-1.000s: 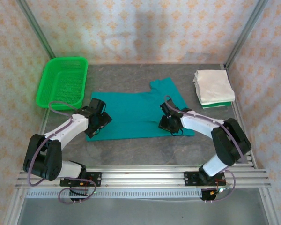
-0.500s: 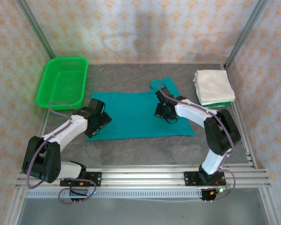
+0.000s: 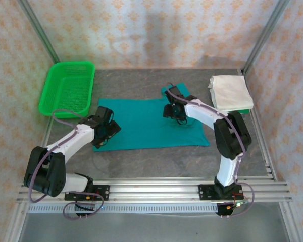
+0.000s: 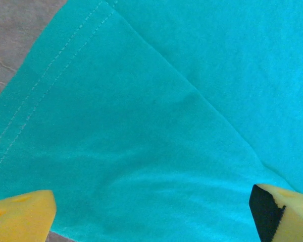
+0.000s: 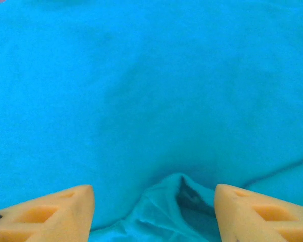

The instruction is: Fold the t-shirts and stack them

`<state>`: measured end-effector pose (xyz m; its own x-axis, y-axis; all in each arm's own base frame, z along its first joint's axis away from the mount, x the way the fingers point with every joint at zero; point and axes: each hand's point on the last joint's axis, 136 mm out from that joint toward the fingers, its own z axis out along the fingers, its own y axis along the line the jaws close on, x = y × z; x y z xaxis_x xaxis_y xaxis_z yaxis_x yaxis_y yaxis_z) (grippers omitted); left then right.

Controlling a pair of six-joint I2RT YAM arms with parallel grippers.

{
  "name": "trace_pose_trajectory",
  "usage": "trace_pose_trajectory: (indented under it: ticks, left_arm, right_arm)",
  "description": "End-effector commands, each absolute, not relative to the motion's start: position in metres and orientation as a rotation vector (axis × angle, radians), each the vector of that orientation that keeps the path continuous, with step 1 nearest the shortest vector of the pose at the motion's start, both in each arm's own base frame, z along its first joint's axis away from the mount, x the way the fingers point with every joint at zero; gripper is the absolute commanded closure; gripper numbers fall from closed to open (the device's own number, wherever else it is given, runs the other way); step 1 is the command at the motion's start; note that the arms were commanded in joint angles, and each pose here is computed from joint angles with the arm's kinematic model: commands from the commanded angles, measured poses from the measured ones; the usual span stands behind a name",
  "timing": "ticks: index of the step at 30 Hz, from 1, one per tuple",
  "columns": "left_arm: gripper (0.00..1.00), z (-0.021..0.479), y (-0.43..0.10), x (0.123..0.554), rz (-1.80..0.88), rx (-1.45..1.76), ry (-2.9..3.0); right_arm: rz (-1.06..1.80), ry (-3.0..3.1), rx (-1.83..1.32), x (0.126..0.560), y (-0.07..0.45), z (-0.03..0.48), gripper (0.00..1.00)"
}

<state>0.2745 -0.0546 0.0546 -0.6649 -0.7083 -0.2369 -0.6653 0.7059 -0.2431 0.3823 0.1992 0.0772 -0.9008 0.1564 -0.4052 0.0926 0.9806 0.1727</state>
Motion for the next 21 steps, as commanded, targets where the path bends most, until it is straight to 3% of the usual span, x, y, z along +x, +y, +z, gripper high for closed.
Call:
trace_pose_trajectory:
  ticks: [1,6,13,21]
  left_arm:
    - [0.00,0.049,-0.058,0.276,-0.210,-1.061,2.607]
    - [0.00,0.044,-0.064,0.280,-0.231,-1.057,2.619]
    - [0.00,0.042,-0.066,0.283,-0.226,-1.051,2.633]
    - [0.00,0.041,-0.063,0.278,-0.210,-1.058,2.628]
  right_arm:
    - [0.184,2.605,0.338,0.372,0.163,0.100,0.31]
    - [0.300,2.583,0.684,0.347,0.121,0.077,0.35]
    - [0.549,2.549,0.913,0.344,0.124,0.058,0.48]
    - [0.607,2.519,0.989,0.365,0.128,0.047,0.46]
